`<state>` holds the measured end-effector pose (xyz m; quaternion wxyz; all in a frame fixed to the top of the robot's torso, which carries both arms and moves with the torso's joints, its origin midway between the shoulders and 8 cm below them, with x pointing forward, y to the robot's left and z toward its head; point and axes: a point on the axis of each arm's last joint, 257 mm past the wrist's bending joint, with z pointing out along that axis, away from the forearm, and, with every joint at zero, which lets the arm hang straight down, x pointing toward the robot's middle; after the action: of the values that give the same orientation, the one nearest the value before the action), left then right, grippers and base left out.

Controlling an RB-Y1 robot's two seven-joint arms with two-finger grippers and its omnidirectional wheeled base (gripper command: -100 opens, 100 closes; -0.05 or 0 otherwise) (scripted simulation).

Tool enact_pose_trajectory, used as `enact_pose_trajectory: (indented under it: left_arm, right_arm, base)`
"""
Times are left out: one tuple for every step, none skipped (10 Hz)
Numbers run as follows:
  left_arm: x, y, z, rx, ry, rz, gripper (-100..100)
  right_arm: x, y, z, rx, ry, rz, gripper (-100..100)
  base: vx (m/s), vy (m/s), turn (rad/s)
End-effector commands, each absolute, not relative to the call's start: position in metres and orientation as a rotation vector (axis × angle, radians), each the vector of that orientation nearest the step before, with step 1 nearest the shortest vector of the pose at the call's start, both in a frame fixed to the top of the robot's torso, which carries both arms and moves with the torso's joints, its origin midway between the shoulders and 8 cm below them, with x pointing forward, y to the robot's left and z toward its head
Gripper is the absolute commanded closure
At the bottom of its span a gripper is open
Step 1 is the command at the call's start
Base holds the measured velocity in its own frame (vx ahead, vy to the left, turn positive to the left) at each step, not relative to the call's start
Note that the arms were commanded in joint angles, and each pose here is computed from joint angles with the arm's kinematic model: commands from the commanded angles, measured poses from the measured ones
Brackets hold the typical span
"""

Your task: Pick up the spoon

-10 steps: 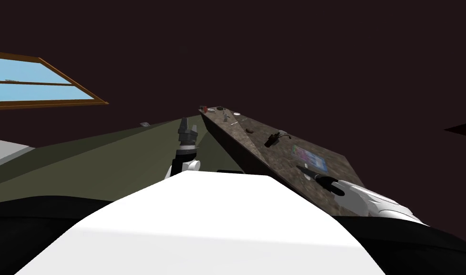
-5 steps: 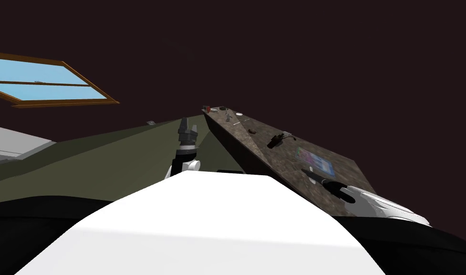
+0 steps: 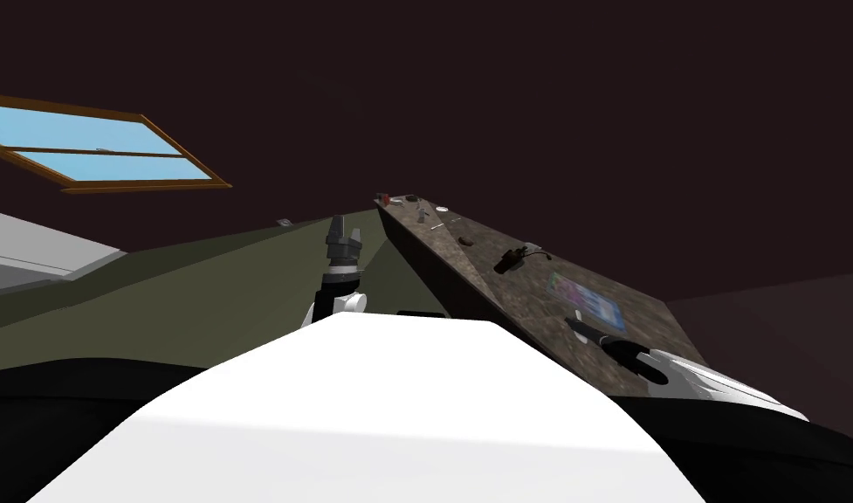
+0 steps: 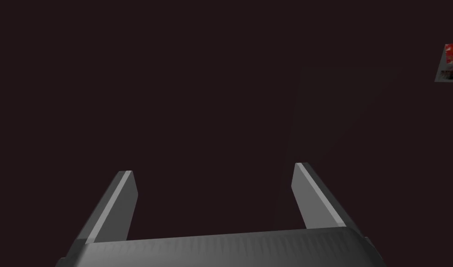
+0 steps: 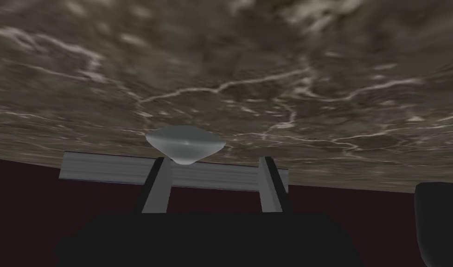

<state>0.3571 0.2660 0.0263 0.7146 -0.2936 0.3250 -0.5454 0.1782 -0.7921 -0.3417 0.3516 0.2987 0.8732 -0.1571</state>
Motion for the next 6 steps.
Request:
enact_pose_trajectory:
  left_arm:
    - [0.3571,0.266,0.0263,-0.65,0.72,-1.208,0]
    - [0.3571,0.266,0.0263,-0.65,0.72,-1.208,0]
    - [0.3571,0.266,0.0263,-0.65,0.72,-1.208,0]
    - [0.3571,0.266,0.0263,-0.65,0.72,-1.208,0]
    - [0.3571,0.266,0.0263,-0.65,0.72,-1.208,0]
    - [0.3571,0.266,0.0263,-0.65,0.72,-1.208,0]
  right_arm:
    - [0.1782,-0.7921,-0.3417,0.773,2.26,-0.407,100]
    - [0.1771,-0.7942,-0.3403,0.774,2.259,-0.414,100]
    - [0.1777,-0.7939,-0.3403,0.775,2.258,-0.412,100]
    - [0.1776,-0.7939,-0.3403,0.775,2.258,-0.412,100]
    - [0.1776,-0.794,-0.3403,0.775,2.258,-0.412,0]
    - [0.1803,-0.795,-0.3346,0.761,2.251,-0.442,100]
  base:
    - [-0.002,-0.006,-0.025]
    - [0.0,0.0,0.0]
    - [0.0,0.0,0.0]
    - [0.0,0.0,0.0]
    - [0.0,0.0,0.0]
    - [0.002,-0.04,-0.151]
